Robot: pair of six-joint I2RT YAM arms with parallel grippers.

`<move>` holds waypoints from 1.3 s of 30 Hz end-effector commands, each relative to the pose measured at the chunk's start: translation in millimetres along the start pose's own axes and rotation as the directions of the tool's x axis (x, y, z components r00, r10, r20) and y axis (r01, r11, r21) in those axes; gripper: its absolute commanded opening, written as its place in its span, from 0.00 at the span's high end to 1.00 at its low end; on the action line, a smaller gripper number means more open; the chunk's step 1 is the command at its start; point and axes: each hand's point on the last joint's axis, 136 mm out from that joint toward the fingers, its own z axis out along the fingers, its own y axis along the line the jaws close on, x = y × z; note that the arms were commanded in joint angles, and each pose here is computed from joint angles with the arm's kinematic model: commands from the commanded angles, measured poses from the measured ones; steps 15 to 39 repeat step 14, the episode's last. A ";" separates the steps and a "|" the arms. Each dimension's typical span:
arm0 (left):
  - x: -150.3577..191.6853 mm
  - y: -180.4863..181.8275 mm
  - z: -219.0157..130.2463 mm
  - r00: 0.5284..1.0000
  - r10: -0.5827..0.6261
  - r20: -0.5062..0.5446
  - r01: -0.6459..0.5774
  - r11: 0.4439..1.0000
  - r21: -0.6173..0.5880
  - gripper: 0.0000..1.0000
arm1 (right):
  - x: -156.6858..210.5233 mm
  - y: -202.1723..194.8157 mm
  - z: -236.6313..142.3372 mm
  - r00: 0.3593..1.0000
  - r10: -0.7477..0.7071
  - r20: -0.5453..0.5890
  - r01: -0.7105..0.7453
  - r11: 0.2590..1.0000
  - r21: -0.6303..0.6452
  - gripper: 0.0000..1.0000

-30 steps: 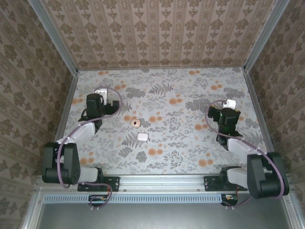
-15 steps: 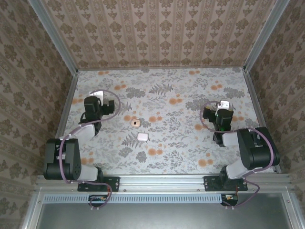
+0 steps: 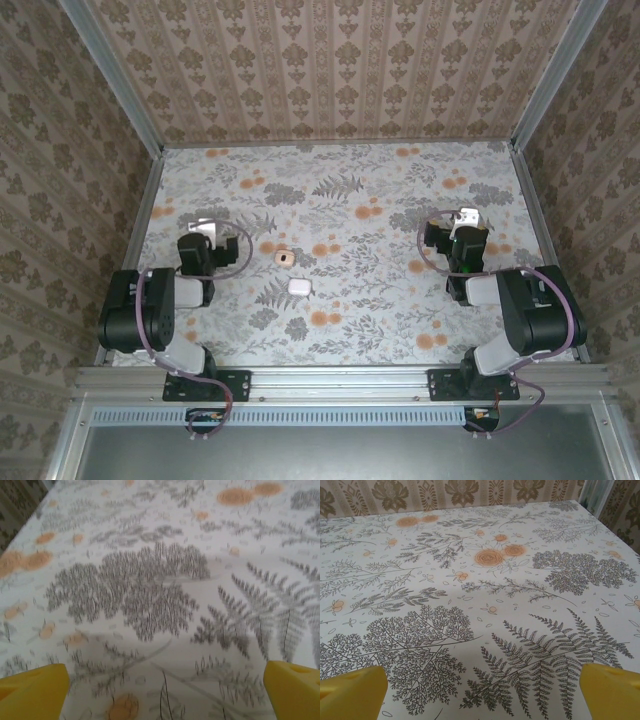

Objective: Insert wireless bluetooth earbuds into charging case

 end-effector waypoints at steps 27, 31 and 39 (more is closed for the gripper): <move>-34.7 -6.4 1.8 0.995 0.017 0.099 -0.020 0.999 0.028 0.00 | -13.3 10.0 3.9 0.999 -0.020 0.031 0.021 0.999 -0.034 0.00; -34.7 -6.4 1.8 0.995 0.017 0.099 -0.020 0.999 0.028 0.00 | -13.3 10.0 3.9 0.999 -0.020 0.031 0.021 0.999 -0.034 0.00; -34.7 -6.4 1.8 0.995 0.017 0.099 -0.020 0.999 0.028 0.00 | -13.3 10.0 3.9 0.999 -0.020 0.031 0.021 0.999 -0.034 0.00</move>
